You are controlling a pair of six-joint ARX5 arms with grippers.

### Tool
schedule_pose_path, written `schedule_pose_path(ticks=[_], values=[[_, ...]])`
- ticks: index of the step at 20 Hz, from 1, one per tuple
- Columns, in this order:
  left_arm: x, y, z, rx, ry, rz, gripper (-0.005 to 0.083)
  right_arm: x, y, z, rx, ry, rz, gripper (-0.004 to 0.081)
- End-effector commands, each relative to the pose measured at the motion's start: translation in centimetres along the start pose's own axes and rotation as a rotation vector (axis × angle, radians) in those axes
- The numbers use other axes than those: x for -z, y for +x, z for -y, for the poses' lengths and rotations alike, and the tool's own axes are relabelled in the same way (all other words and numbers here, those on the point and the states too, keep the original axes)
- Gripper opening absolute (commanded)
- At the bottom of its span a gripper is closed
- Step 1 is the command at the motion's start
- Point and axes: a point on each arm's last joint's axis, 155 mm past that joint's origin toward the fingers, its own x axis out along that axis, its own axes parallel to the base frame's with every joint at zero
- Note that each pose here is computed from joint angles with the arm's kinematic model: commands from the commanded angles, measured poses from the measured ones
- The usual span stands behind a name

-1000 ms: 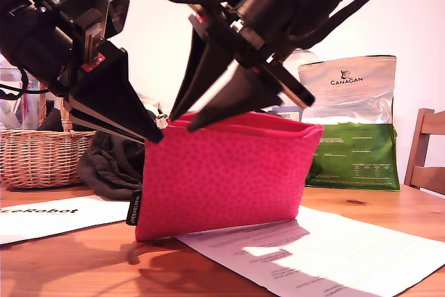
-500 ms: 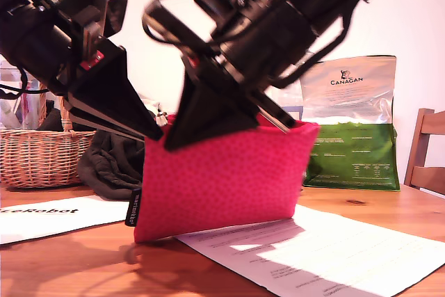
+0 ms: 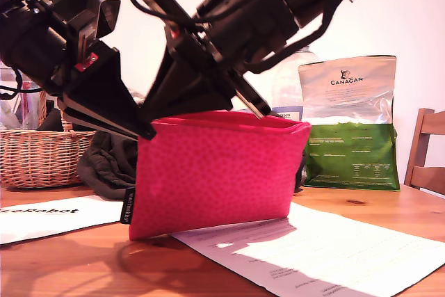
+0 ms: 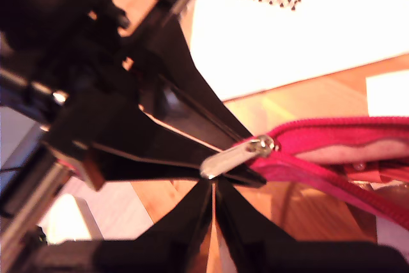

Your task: Close the zipper in the zip bag in front of you

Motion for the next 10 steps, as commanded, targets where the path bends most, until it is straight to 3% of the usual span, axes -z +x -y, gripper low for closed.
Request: schedule_pose_path(ticks=[1, 6, 8, 10], values=[[0.3, 0.4, 0.8, 0.039, 0.018, -0.017, -0.0021, -1.1, -0.1, -0.2, -0.01, -0.011, 0.049, -0.0011], [0.5, 0.4, 0.9, 0.041, 0.019, -0.023, -0.0021, -3.8, -0.7, 0.2, -0.002, -0.005, 0.131, -0.0011], [0.5, 0.4, 0.8, 0.037, 0.02, -0.024, -0.0021, -4.0, -0.8, 0.2, -0.006, -0.014, 0.125, -0.0011], [0.5, 0.4, 0.7, 0.032, 0.021, -0.024, -0.0021, -3.4, -0.9, -0.2, -0.024, -0.092, 0.096, -0.0009]])
